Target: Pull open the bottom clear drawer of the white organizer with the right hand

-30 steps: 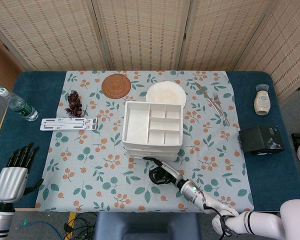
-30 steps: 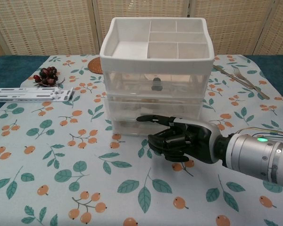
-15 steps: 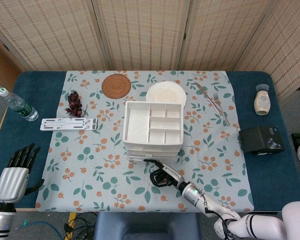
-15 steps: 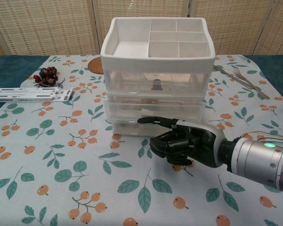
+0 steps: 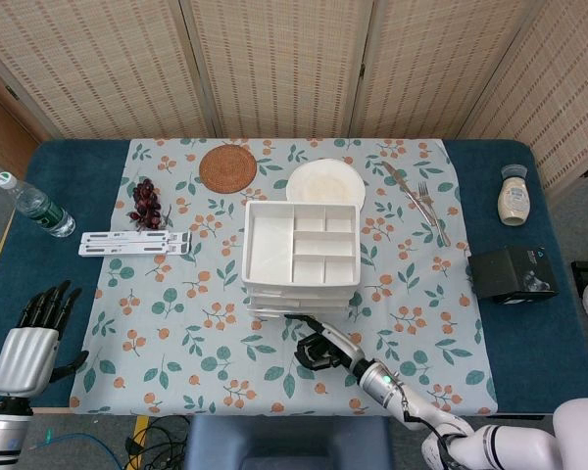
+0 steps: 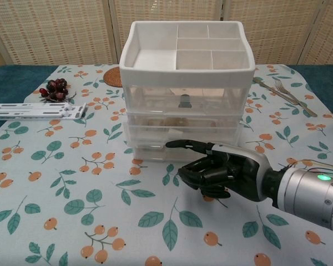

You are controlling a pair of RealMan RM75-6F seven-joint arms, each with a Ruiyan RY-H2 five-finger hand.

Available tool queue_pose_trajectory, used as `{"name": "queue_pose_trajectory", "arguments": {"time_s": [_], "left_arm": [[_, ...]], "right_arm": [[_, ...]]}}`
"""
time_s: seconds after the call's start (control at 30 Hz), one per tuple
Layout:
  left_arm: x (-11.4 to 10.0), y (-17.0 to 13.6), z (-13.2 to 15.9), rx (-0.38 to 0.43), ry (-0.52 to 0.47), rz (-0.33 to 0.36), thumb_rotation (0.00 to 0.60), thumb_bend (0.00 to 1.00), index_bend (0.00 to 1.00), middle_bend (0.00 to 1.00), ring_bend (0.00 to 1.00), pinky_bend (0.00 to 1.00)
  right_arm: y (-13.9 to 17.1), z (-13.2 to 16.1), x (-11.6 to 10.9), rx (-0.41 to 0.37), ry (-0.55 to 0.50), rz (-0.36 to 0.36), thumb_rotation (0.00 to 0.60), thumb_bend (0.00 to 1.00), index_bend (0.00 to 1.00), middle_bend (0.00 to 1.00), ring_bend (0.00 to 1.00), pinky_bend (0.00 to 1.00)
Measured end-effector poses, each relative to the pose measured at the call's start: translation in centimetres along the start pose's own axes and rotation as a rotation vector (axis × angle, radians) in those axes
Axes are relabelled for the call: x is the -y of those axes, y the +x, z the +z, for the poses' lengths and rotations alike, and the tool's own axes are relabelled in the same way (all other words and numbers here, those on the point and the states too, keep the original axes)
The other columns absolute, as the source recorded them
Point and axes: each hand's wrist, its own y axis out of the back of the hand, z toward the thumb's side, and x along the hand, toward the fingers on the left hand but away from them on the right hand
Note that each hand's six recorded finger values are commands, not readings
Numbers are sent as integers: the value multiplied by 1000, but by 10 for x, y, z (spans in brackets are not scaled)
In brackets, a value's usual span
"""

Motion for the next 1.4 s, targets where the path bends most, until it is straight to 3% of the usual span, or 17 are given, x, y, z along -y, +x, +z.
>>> {"name": "queue_pose_trajectory", "arguments": {"time_s": [0.33, 0.47, 0.8, 1.13, 1.4], "left_arm": [[1, 1, 2, 7, -1, -2, 600, 199, 25, 0, 53, 93], [2, 2, 4, 14, -3, -4, 600, 200, 25, 0, 53, 92], [3, 6, 9, 31, -2, -7, 600, 200, 25, 0, 54, 93], [3, 8, 13, 42, -1, -7, 600, 200, 25, 0, 54, 92], [5, 10, 17, 51, -2, -14, 600, 200, 25, 0, 54, 92]], "right_arm": [[10, -7, 2, 10, 16, 6, 600, 426, 76, 742, 951, 951], [20, -8, 4, 15, 45, 21, 600, 469, 76, 741, 951, 951], [58, 7, -4, -5, 299, 38, 600, 508, 76, 742, 952, 954], [105, 53, -32, -35, 557, -85, 600, 557, 35, 783, 1000, 996], [108, 58, -51, 26, 570, -151, 600, 559, 28, 788, 1000, 1000]]}}
